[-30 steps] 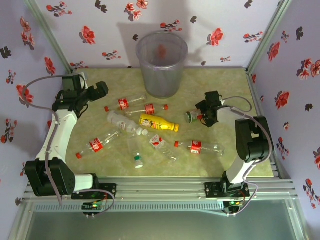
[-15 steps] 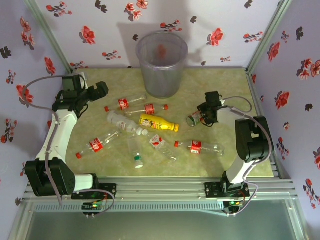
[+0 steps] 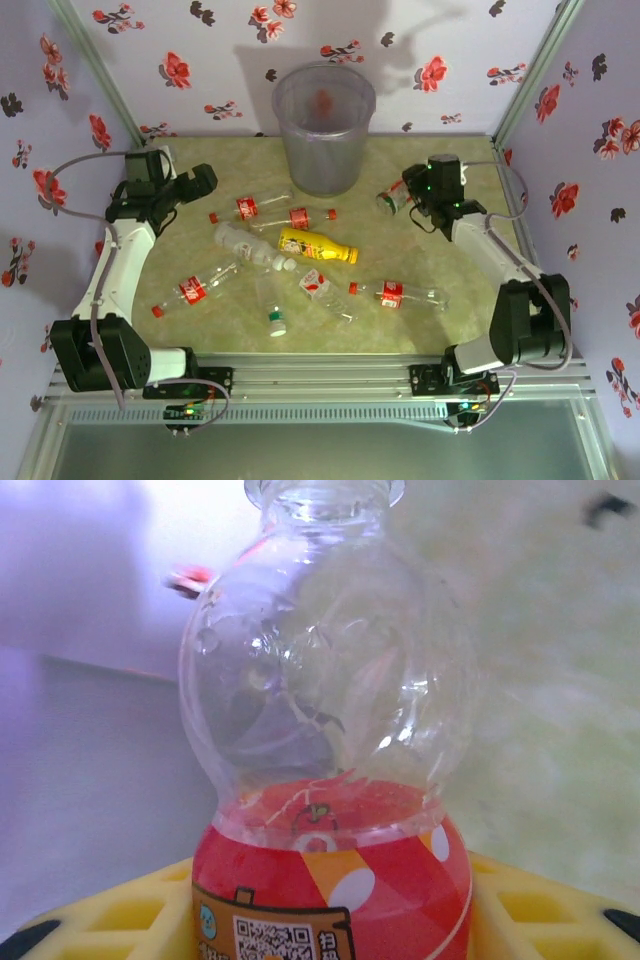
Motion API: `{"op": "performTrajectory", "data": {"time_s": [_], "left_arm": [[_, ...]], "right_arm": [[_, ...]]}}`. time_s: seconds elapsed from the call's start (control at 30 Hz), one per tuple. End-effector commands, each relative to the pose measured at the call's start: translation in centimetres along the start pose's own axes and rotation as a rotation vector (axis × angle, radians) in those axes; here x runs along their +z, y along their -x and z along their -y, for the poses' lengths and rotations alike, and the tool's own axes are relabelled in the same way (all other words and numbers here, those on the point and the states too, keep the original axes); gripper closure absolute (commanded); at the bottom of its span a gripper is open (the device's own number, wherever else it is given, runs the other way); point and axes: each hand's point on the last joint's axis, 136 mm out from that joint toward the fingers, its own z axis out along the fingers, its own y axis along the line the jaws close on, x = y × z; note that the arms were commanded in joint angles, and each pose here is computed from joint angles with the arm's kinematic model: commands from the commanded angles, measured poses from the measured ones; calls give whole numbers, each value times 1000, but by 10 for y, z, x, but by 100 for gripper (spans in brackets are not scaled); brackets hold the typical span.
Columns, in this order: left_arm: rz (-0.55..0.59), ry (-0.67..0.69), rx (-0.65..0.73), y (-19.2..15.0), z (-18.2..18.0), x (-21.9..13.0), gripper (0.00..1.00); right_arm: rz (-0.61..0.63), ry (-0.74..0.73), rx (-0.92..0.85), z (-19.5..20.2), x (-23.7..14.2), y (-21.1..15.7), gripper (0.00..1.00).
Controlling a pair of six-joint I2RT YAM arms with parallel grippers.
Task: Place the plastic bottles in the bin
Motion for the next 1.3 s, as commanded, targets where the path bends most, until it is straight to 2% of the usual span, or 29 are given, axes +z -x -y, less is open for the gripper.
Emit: {"op": "performTrajectory", "data": {"time_s": [0.0, 0.17, 0.3, 0.43, 0.57, 0.83, 1.0, 1.27], "left_arm": [[-16, -2, 6, -4, -4, 6, 0], [-29, 3, -1, -7, -6, 11, 0], [-39, 6, -1, -9, -7, 13, 0], [-38, 7, -2, -8, -7, 13, 0], [-38, 7, -5, -8, -6, 12, 0], [-19, -1, -1, -4, -4, 5, 0], [-12, -2, 0, -2, -3, 3, 0], [-9, -4, -3, -2, -3, 2, 0]], "right_arm": [[74, 215, -89, -73, -23, 20, 51], [145, 507, -214, -169, -46, 29, 53], [160, 676, -218, -223, -52, 31, 56], [167, 728, -222, -258, -42, 34, 57], [168, 717, -287, -284, -10, 22, 57], [106, 627, -429, -298, 58, -31, 57], [61, 575, -530, -297, 79, -60, 57], [29, 456, -594, -270, 107, -79, 56]]}}
